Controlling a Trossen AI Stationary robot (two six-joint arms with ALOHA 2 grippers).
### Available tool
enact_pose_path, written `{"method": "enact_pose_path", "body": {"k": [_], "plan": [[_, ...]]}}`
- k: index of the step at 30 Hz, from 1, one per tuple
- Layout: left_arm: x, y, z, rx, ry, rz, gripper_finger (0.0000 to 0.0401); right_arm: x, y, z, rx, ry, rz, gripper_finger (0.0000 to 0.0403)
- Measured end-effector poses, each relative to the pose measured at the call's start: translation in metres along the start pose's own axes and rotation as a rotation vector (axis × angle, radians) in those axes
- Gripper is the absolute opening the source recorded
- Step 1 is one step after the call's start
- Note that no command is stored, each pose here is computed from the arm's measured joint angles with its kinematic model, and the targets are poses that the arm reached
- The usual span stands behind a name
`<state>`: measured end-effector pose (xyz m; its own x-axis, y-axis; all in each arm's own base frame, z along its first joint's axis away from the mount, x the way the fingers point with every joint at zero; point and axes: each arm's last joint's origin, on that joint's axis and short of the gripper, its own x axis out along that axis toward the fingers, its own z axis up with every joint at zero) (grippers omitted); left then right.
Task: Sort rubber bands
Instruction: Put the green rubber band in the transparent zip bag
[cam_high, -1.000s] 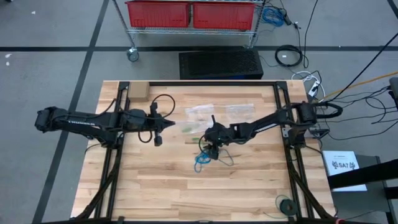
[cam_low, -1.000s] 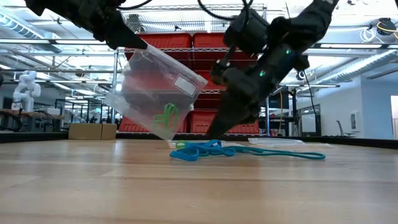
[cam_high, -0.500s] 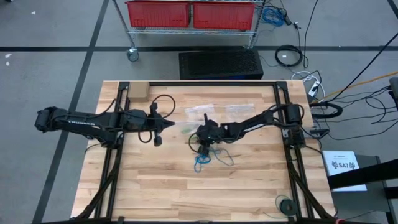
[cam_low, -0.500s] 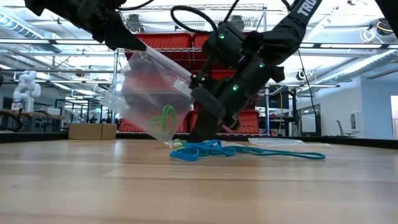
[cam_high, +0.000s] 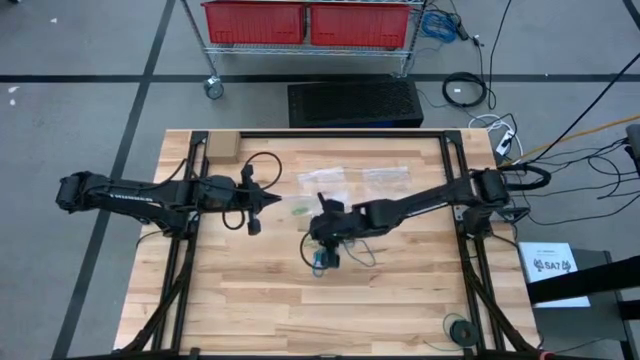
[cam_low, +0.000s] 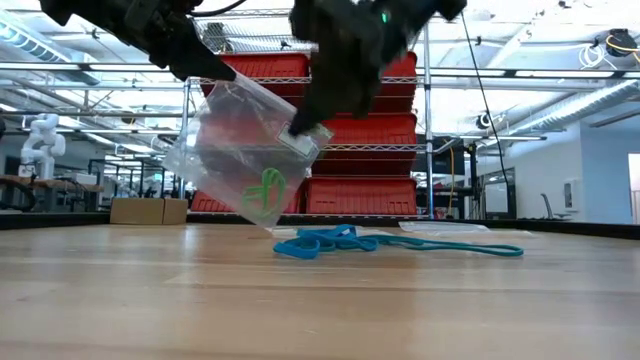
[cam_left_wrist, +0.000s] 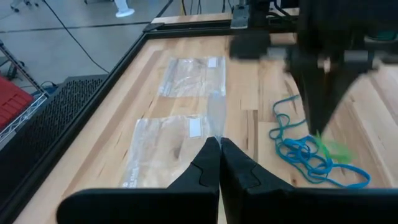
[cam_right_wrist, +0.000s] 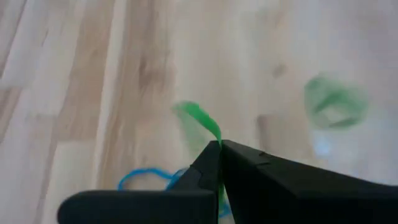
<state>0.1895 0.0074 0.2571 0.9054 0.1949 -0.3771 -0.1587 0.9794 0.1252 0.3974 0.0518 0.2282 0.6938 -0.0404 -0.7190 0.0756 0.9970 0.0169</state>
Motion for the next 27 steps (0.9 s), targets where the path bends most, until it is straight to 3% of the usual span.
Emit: {"method": "enact_pose_path", "body": {"k": [8, 18, 27], "plan": [[0.001, -0.002, 0.000, 0.008, -0.005, -0.071, 0.0000, -0.052, -0.012, 0.042, -0.054, -0.164, -0.104, 0.0001], [0.010, -0.005, 0.000, 0.016, -0.005, -0.089, 0.0000, -0.042, -0.040, 0.044, -0.024, -0.134, -0.154, 0.0000], [0.013, -0.005, 0.001, 0.024, -0.026, -0.095, 0.0000, -0.042, -0.041, 0.044, -0.012, -0.129, -0.153, 0.0000]]}}
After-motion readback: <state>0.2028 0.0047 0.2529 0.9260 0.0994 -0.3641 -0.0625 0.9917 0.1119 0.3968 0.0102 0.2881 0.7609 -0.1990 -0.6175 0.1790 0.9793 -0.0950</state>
